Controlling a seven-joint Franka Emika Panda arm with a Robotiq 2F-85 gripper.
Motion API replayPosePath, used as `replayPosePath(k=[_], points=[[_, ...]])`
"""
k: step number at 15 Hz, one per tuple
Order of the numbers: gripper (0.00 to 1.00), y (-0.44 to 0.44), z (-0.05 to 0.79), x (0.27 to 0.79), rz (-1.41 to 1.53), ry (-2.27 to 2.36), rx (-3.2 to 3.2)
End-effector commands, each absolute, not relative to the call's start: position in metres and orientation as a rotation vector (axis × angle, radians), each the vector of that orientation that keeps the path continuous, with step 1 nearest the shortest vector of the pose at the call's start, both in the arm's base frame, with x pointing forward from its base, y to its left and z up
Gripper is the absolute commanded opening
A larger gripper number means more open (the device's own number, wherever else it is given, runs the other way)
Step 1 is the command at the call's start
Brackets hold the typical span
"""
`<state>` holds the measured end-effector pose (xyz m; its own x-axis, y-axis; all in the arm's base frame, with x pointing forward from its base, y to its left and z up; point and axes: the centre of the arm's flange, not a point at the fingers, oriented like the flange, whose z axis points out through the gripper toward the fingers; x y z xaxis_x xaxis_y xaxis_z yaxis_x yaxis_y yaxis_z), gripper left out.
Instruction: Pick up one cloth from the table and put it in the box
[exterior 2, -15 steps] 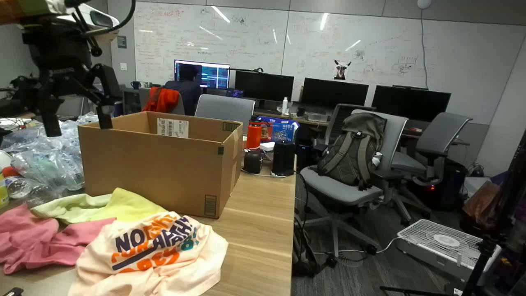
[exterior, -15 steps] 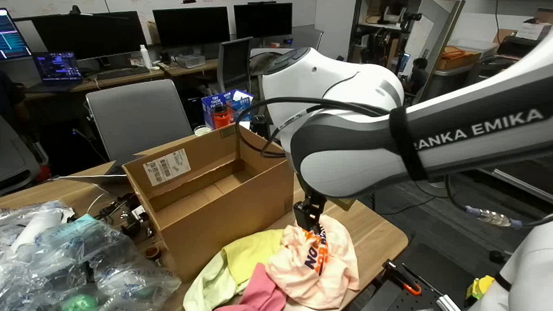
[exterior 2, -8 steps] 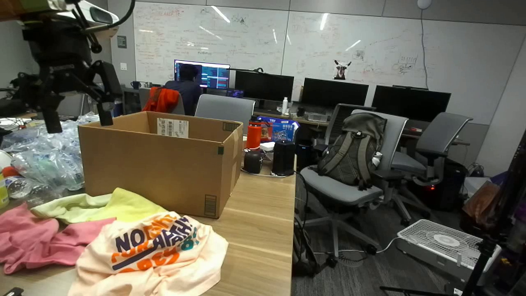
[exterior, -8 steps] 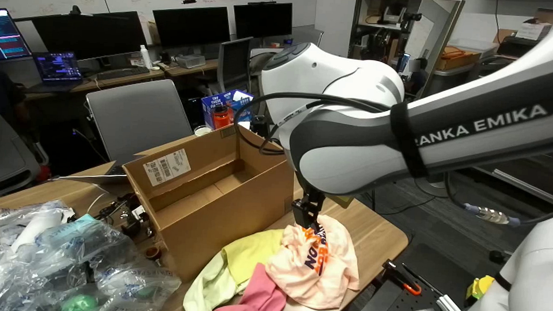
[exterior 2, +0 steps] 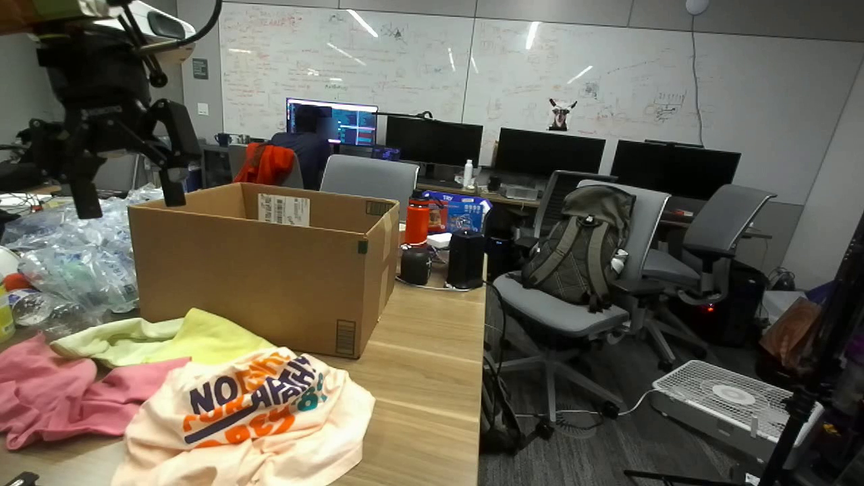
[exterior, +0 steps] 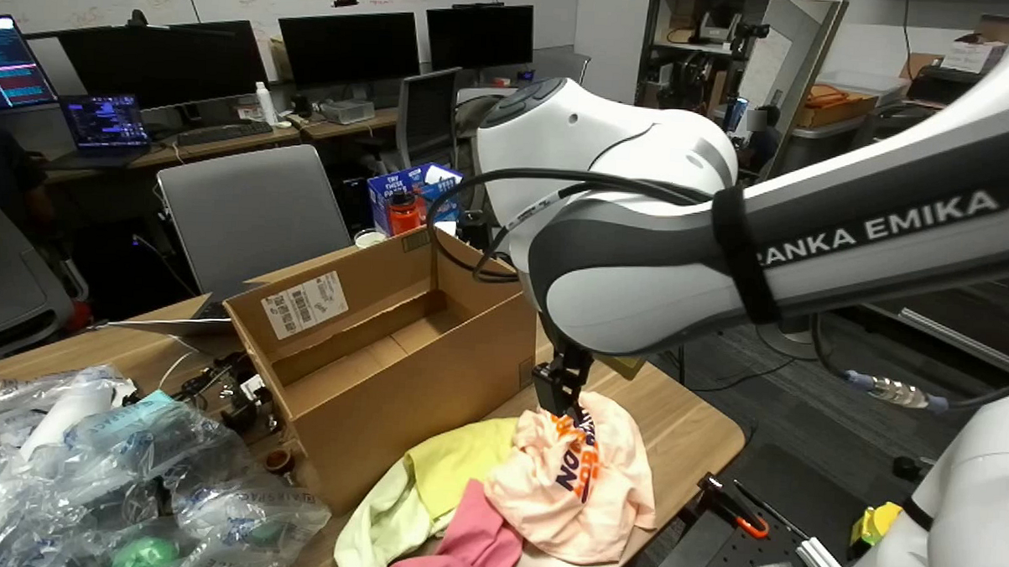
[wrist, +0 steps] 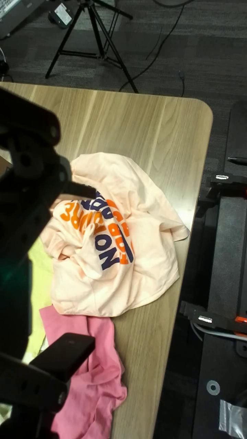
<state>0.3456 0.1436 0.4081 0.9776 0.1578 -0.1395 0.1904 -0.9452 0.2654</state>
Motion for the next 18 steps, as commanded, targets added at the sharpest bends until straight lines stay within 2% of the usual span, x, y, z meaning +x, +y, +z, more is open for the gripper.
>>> replayPosePath(k=[1,18], points=[[1.0,0.144,0.408,0.346,-0.168,0.255,2.844],[1.0,0.141,0.408,0.357,-0.103,0.191,2.855]])
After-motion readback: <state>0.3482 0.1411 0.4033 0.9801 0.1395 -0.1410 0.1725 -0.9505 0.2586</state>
